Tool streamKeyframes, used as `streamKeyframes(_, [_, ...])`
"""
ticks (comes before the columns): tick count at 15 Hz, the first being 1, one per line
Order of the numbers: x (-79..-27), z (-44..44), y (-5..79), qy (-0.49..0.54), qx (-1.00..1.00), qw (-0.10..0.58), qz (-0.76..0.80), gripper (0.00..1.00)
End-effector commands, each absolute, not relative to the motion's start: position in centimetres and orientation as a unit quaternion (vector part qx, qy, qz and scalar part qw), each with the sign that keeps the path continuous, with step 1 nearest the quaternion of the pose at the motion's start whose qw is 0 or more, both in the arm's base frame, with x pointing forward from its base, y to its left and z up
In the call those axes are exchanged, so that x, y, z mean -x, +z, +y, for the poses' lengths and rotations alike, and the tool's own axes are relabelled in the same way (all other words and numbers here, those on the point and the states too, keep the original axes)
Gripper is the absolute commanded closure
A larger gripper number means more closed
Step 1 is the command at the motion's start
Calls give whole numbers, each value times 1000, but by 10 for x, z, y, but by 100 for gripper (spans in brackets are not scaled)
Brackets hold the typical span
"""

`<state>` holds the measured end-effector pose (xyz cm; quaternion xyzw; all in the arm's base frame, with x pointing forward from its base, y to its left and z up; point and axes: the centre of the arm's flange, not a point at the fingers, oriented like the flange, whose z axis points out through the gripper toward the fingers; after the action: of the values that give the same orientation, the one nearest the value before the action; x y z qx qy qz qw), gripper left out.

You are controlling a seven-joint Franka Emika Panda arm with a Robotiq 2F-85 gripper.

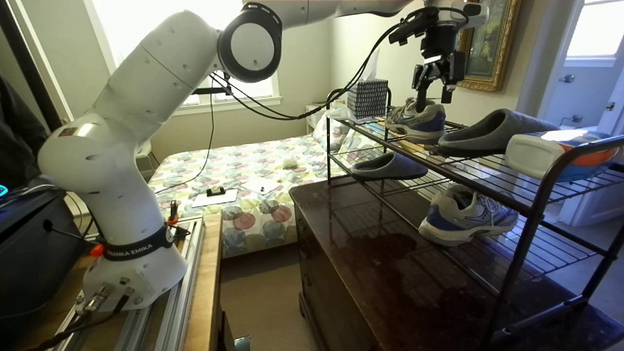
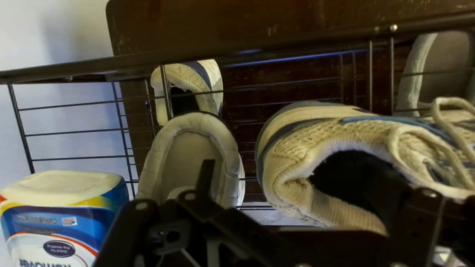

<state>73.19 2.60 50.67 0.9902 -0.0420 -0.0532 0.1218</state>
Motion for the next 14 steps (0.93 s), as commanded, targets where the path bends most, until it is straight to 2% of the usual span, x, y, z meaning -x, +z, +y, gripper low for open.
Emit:
streamKeyframes(1, [-748, 25, 504, -27, -986, 115, -121, 0])
streamKeyframes(5, [-751, 16, 497, -32, -981, 117, -149, 0])
streamKeyframes(6, [-751, 14, 496, -46, -988, 100, -113, 25])
streamKeyframes(7, [-751, 13, 495, -51, -992, 84, -85, 25])
streamKeyframes(8, [-752, 11, 496, -55, -994, 69, -61, 30])
streamKeyframes(10, [-751, 9, 497, -66, -996, 52, -15, 46])
streamKeyframes(11, [-741, 13, 490, -50, -994, 80, -53, 29])
streamKeyframes(13, [-741, 9, 490, -53, -996, 71, -31, 43])
streamKeyframes(14, [-741, 8, 490, -53, -996, 69, -27, 45])
